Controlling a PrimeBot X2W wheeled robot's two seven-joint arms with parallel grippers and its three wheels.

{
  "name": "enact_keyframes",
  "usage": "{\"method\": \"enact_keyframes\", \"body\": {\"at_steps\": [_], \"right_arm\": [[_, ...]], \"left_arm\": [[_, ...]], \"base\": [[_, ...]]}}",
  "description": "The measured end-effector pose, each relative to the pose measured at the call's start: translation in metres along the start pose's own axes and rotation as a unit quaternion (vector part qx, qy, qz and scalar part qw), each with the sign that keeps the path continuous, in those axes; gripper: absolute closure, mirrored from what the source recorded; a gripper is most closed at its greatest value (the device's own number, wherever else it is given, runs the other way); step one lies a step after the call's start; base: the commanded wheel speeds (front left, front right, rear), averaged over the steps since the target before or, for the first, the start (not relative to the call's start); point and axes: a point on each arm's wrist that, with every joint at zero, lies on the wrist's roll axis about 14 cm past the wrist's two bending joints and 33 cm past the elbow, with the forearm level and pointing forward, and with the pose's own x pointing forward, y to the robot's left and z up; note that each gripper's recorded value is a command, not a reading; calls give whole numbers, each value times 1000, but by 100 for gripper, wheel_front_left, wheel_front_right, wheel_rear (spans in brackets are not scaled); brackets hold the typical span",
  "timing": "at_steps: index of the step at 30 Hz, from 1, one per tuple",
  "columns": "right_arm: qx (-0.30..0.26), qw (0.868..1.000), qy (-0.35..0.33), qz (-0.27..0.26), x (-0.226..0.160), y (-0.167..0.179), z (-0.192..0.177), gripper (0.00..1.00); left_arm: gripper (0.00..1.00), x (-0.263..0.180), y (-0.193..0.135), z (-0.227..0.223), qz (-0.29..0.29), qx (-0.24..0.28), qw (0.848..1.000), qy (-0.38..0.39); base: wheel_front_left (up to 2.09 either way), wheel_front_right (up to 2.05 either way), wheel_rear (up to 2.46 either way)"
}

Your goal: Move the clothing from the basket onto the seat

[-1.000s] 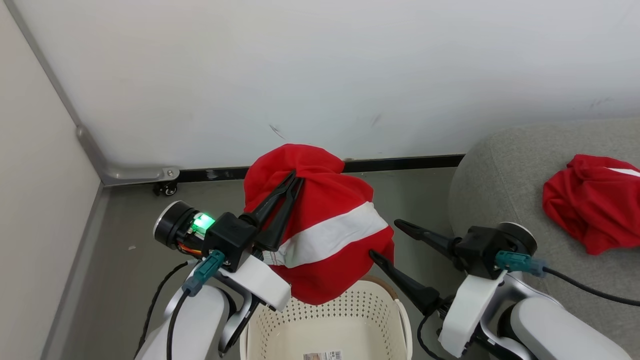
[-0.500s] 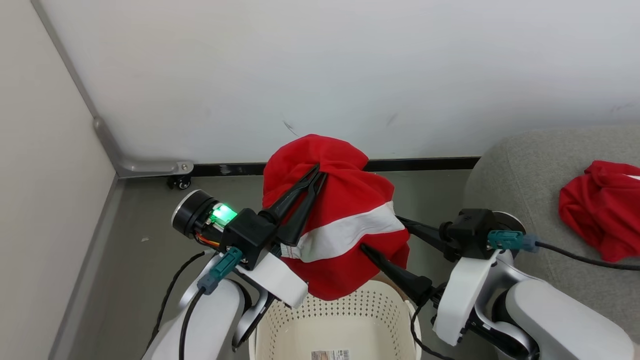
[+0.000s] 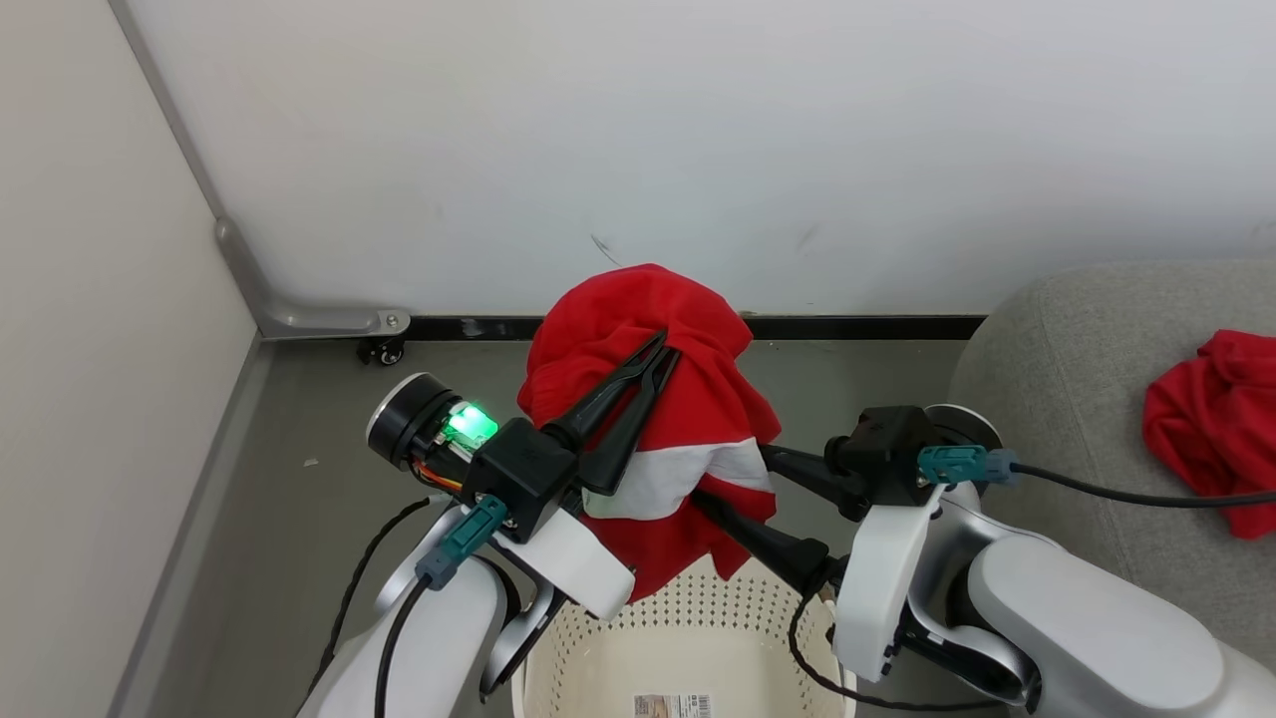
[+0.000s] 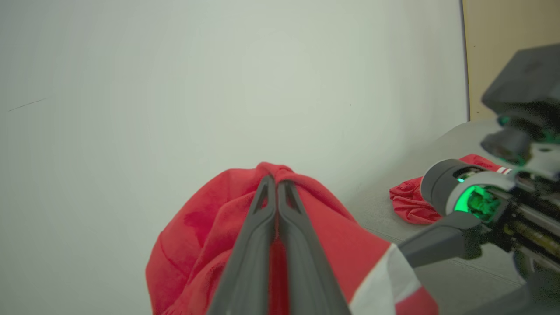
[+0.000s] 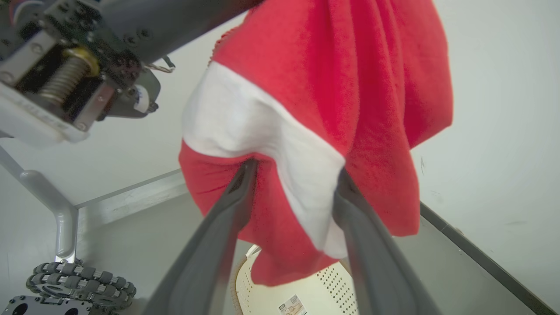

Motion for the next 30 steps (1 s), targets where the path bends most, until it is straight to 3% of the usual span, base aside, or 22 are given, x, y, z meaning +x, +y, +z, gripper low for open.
{"method": "enact_keyframes", "body": {"at_steps": [3,5,6,19,28,30], "right_arm": [[-1,1000,5,7,4,4,-4,67],[-6,1000,11,15,7,9,-7,92],[-9,1000,8,18,8,10,-5,100],[3,1000,-21,1,4,-4,1,100],[21,995,-63,-69,-18,-49,11,100],[27,993,-78,-90,-25,-62,15,100]], "left_arm": [[100,0,0,0,0,-2,1000,1],[100,0,0,-2,0,-2,1000,2],[100,0,0,-2,1,-3,1000,3],[100,-3,11,-23,20,-24,999,33],[100,-5,14,-40,30,-43,997,58],[62,-4,14,-40,31,-48,997,57]], "base": [[0,0,0],[0,0,0],[0,0,0],[0,0,0],[0,0,0],[0,0,0]]}}
